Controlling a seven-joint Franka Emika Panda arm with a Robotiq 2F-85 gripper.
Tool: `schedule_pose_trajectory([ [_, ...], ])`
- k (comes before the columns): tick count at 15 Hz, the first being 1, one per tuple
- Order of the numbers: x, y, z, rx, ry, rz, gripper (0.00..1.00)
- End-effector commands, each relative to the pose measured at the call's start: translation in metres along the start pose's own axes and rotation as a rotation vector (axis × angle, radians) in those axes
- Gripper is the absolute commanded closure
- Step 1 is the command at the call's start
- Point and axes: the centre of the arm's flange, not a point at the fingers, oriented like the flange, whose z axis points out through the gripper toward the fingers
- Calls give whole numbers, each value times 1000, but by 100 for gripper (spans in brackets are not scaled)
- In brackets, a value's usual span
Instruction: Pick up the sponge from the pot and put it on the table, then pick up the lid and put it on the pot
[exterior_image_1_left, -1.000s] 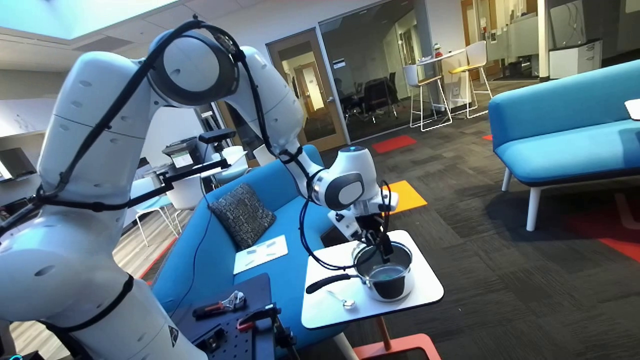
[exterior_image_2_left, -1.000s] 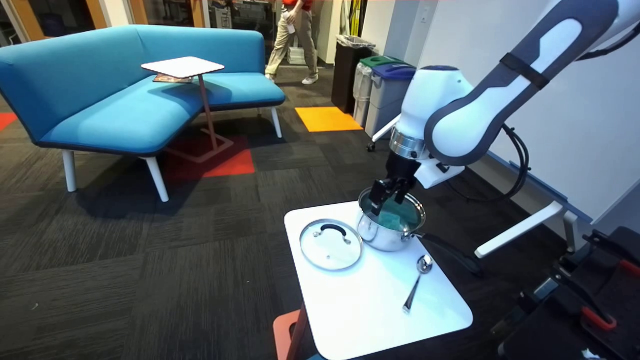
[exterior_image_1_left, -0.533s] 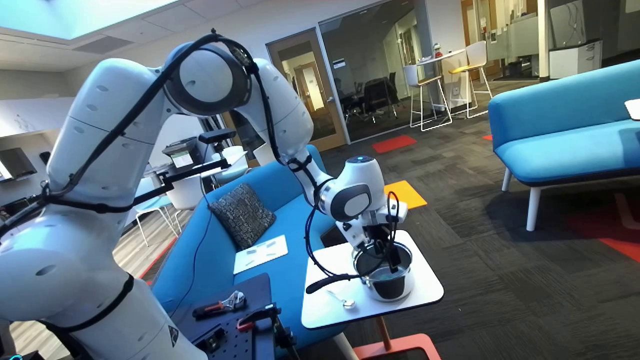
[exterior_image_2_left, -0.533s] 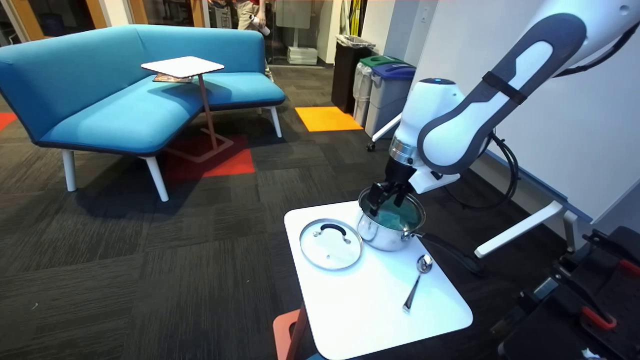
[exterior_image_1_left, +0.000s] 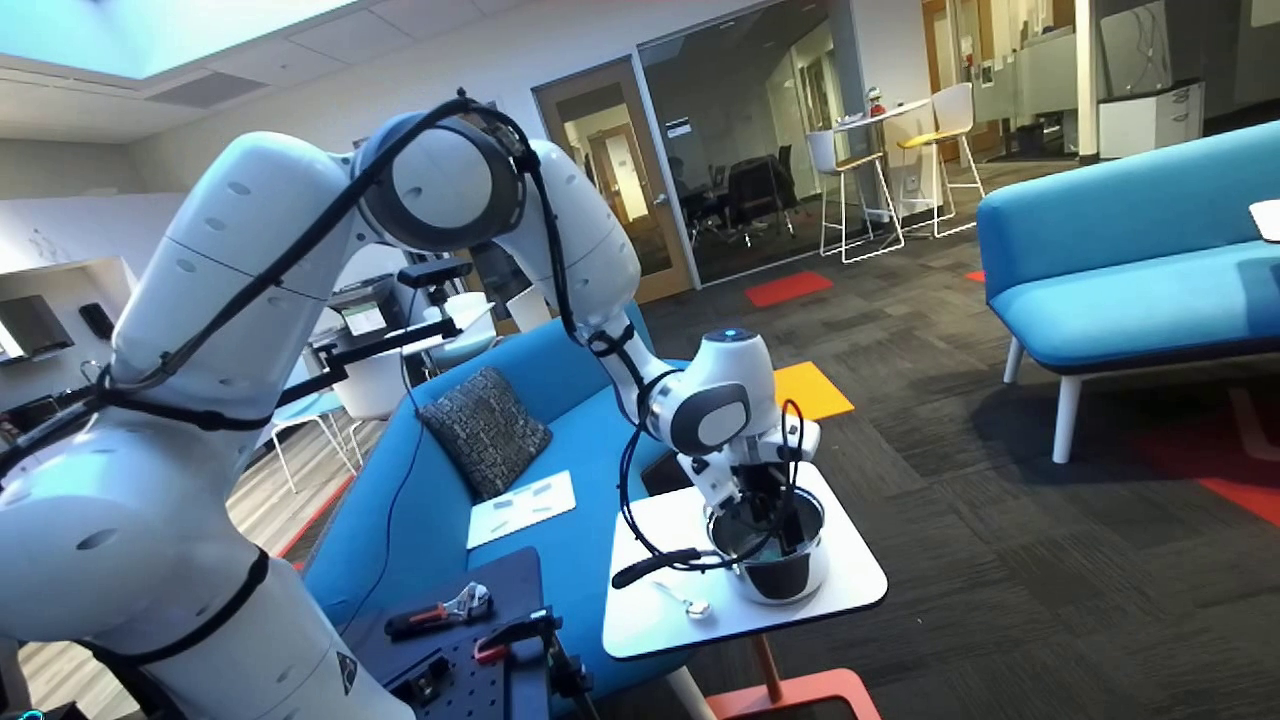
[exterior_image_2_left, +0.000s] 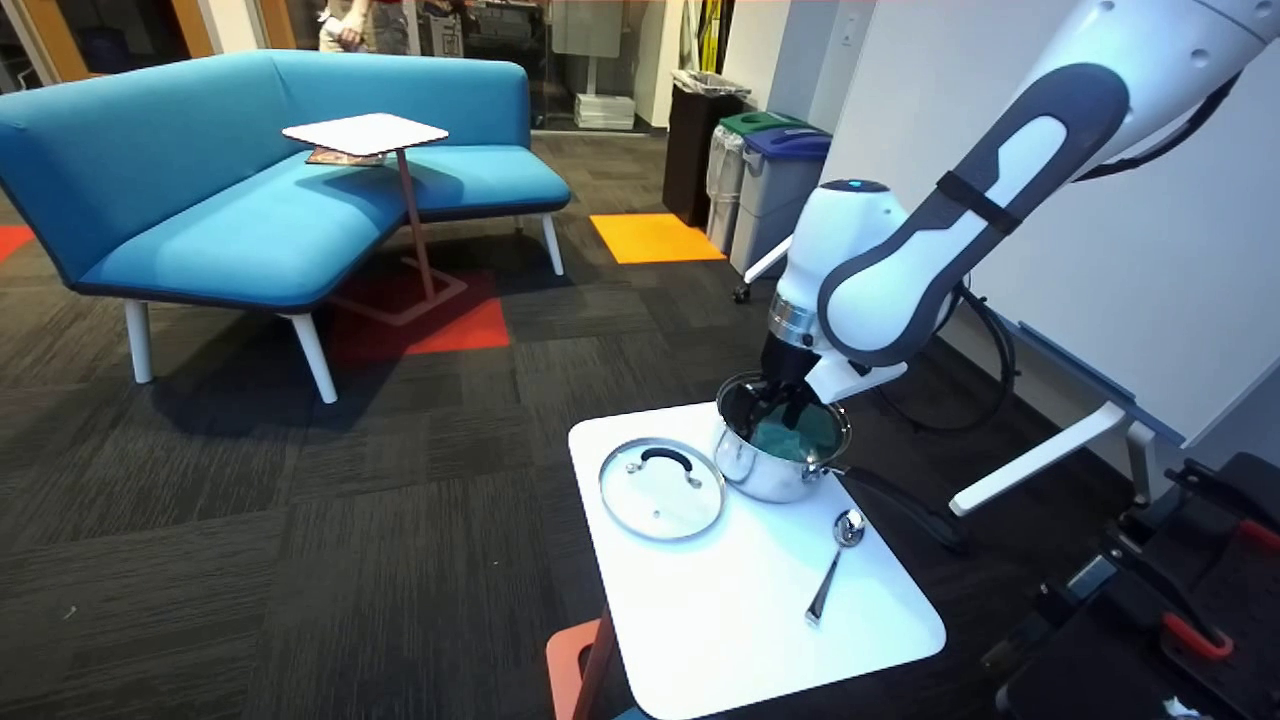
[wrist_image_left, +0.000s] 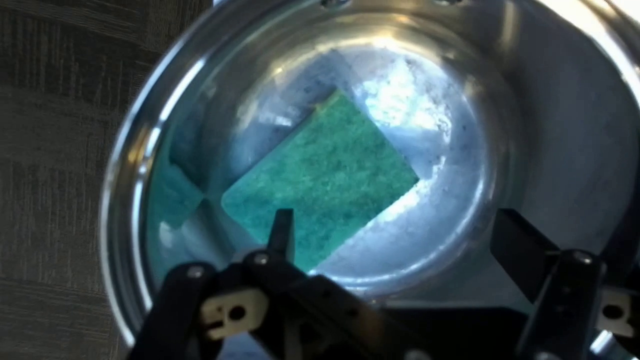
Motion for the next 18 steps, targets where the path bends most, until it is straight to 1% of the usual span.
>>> schedule_pose_trajectory([
  [1,13,-9,12,-25,-45,28,0],
  [4,18,-9,16,-61,-67,48,0],
  [5,20,-9,17,-70,-73,58,2],
  [6,21,-9,19,-78,-78,64,26],
  [8,24,-10,22,-89,-87,72,29],
  [14,28,-7,25,-104,-93,91,75],
  [16,28,-5,23,-109,-96,93,88],
  [17,28,-3,20,-110,-95,93,96],
  [18,28,-2,17,-113,-94,94,99],
])
